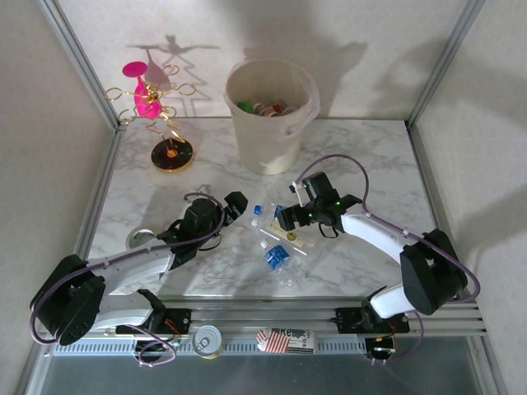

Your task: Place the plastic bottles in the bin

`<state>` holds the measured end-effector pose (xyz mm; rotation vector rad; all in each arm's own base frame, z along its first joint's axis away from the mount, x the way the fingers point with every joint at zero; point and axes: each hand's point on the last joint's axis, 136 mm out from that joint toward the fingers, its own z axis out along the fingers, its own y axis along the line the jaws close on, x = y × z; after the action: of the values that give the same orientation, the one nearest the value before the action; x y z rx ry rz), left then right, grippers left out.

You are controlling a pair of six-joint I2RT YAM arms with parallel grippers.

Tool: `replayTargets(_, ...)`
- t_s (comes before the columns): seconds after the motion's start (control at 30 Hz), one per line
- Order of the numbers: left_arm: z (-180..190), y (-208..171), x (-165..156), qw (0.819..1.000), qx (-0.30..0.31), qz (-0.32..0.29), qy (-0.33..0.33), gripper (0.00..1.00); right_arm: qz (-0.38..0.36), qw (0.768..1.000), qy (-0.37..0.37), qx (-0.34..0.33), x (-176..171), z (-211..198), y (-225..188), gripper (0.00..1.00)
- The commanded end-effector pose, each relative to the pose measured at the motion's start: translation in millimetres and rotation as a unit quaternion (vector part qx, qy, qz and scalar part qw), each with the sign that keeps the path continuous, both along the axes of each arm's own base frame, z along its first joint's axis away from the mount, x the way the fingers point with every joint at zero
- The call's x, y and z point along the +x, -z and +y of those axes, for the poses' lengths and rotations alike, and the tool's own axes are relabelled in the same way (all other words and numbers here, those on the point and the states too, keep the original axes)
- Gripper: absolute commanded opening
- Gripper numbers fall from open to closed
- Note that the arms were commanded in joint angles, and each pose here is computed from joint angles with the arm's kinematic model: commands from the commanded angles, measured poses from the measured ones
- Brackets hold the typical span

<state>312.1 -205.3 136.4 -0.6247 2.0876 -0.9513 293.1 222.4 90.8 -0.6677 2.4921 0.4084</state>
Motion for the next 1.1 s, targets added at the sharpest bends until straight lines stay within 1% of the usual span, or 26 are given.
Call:
replayTargets(0.0, 0, -10, 0, 1.0, 0.0, -0.015, -0.006, 0.99, -0.007, 1.0, -0.018, -0.013, 4, 7, 6, 0.99)
replayTargets(0.27, 9, -10, -5, 1.0, -0.004, -0.019, -0.021, 1.0, -0.017, 0.998, -0.011, -0.053, 23, 8, 23, 0.99)
replayTargets(0.3, 11, -5, -7, 1.0, 0.004, -0.011, -0.021, 1.0, -0.019, 0.998, -0.009, -0.056, 25, 8, 25, 0.99)
replayTargets(0.73, 6, -4, -5, 1.0, 0.004, -0.008, -0.014, 0.99, -0.033, 0.997, -0.008, -0.065, 48, 18, 33, 0.96)
replayTargets(1.07, 3, 2, -5, 1.0, 0.005, -0.001, -0.009, 1.0, -0.037, 0.995, -0.023, -0.09, 60, 22, 45, 0.95)
